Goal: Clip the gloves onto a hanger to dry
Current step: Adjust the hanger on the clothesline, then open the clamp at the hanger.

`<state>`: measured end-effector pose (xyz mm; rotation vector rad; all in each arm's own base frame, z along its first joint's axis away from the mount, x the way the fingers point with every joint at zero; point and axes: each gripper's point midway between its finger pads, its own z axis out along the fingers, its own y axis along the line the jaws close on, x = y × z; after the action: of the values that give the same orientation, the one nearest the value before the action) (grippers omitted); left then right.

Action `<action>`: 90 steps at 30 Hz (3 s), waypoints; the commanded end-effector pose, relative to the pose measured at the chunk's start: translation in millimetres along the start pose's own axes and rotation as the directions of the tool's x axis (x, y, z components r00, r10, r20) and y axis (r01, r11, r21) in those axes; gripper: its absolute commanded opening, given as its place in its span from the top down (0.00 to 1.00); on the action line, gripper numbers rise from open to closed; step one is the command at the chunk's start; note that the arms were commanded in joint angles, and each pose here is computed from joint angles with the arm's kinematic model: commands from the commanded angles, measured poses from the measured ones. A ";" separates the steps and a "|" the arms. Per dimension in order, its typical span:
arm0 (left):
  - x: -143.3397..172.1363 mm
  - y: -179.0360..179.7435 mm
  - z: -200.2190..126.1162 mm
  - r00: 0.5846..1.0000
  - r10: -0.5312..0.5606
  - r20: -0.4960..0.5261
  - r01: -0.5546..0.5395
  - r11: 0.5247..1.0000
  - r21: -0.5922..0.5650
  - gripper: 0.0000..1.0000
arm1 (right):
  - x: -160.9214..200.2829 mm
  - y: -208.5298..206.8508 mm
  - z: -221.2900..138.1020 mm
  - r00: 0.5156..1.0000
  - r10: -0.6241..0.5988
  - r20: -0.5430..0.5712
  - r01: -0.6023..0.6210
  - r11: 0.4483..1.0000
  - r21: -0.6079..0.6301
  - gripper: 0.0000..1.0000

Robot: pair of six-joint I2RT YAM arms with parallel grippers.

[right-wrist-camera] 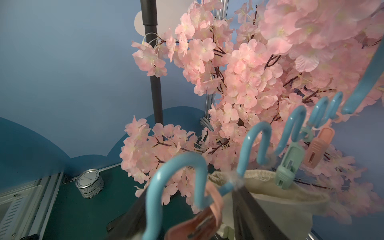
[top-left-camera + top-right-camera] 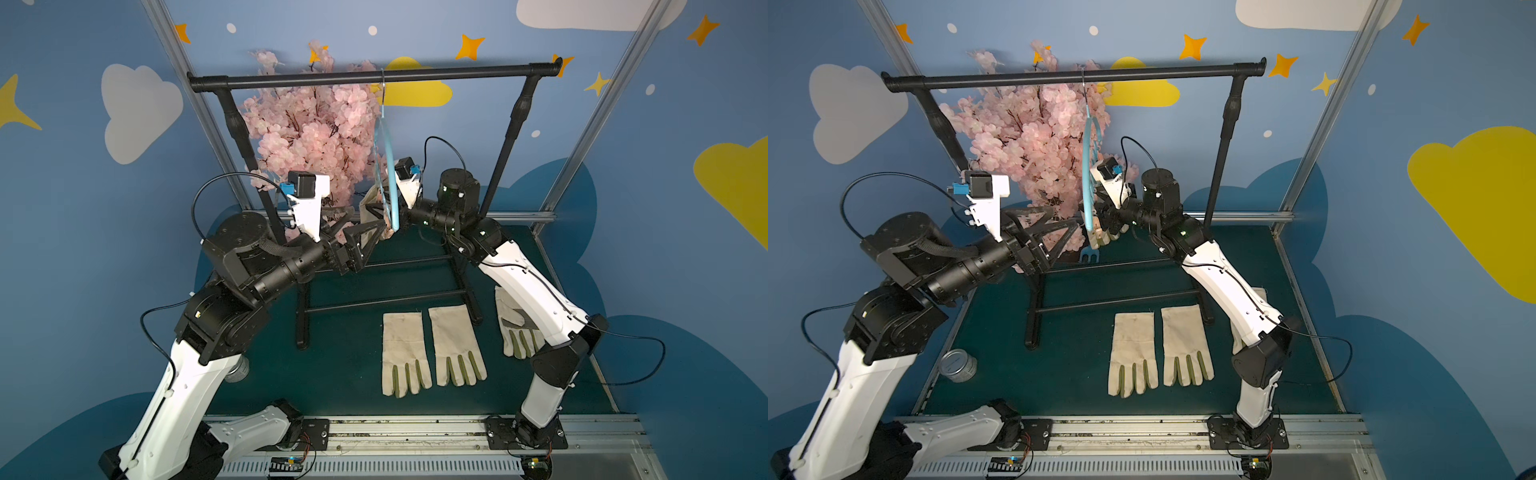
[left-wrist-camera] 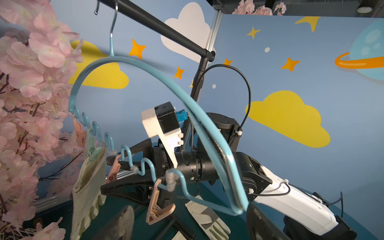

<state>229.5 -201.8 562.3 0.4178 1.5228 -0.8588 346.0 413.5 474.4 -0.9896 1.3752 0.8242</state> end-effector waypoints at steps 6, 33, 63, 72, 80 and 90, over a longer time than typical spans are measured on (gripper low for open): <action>-9.3 -2.9 3.4 0.996 0.085 0.021 -0.084 0.996 -0.038 0.16 | 0.2 -0.6 4.7 0.999 -0.032 -0.019 0.033 0.998 0.045 0.43; 3.0 55.1 11.8 0.951 0.298 -0.085 -0.309 0.900 -0.308 0.82 | -8.7 4.2 -7.7 1.000 0.000 0.007 0.001 0.997 -0.082 0.45; 4.0 55.7 9.9 0.962 0.252 -0.106 -0.271 0.933 -0.237 0.87 | -4.4 -0.4 10.7 1.000 -0.006 0.016 0.009 0.971 -0.240 0.36; 3.9 53.2 8.9 0.963 0.248 -0.102 -0.266 0.937 -0.227 0.87 | -0.2 2.7 17.4 1.000 -0.023 0.007 0.024 0.972 -0.232 0.44; 4.6 53.4 9.8 0.964 0.244 -0.104 -0.261 0.939 -0.223 0.87 | 0.3 0.8 21.4 0.999 -0.055 0.001 0.054 0.980 -0.191 0.49; 5.1 53.2 8.0 0.964 0.245 -0.105 -0.263 0.939 -0.223 0.87 | -3.3 -0.1 20.2 0.999 -0.053 0.009 0.054 0.982 -0.181 0.57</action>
<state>279.5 -174.0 536.2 0.4504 1.5990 -0.4373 357.0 432.2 466.2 -1.1662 1.3059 0.9262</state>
